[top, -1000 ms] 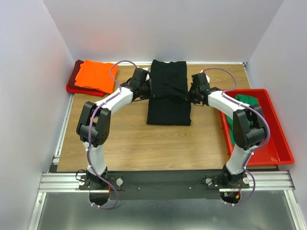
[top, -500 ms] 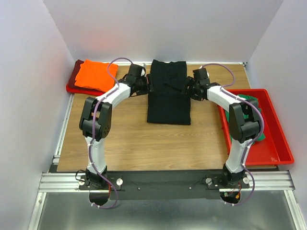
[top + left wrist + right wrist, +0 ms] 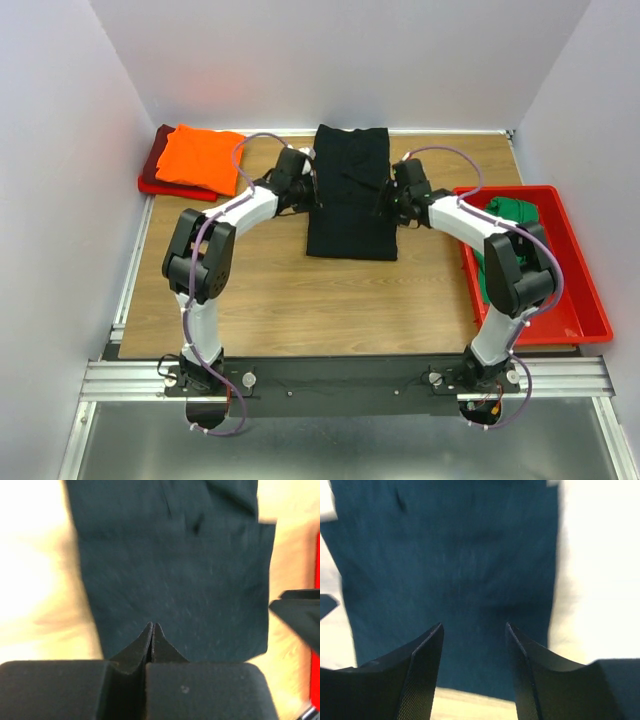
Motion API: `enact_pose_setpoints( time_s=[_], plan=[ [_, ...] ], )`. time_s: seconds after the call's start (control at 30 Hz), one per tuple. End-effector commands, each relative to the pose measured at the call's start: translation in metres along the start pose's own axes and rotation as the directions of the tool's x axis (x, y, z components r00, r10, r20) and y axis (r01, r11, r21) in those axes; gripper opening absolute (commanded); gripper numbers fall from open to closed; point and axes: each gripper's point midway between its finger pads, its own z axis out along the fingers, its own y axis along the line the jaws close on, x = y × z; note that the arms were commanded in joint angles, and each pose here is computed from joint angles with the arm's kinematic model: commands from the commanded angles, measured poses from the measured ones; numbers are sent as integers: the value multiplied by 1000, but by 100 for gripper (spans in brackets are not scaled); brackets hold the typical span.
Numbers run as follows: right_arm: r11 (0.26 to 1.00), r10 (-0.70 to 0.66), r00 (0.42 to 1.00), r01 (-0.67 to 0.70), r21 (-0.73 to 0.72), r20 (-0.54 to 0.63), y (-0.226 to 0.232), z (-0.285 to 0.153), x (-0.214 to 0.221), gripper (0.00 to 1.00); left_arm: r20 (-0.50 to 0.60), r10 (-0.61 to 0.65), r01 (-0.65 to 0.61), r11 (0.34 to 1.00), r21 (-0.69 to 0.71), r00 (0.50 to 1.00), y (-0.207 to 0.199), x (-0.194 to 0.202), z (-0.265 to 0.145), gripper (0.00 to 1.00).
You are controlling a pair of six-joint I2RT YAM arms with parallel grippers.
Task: Fold and stack the t-shirts
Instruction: Fold the tshirt
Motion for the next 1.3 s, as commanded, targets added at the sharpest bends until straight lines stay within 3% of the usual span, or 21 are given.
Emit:
enact_pose_setpoints(
  time_s=[0.0, 0.33, 0.87, 1.0, 1.17, 1.27],
  plan=[
    [1000, -6, 996, 7, 14, -89, -4, 5, 42, 58, -52, -23, 24, 1000, 20, 998, -8, 28, 5, 0],
    [997, -13, 977, 29, 70, -215, -40, -6, 109, 57, -182, -45, 30, 996, -87, 982, 21, 123, 3, 0],
    [999, -33, 928, 30, -14, -371, -45, -77, 188, 57, -284, -41, 27, 998, -53, 958, 23, 200, -57, 0],
    [999, -31, 934, 42, 22, -357, -53, -94, 183, 58, -267, 0, -8, 1000, -26, 964, 18, 195, -70, 0],
    [999, -18, 968, 27, 30, -249, -39, -113, 144, 59, -205, 45, -48, 999, -13, 978, 7, 165, -88, 0],
    [997, -18, 981, 32, 69, -194, -36, -107, 122, 53, -148, 59, -58, 998, 6, 987, 3, 143, -88, 3]
  ],
)
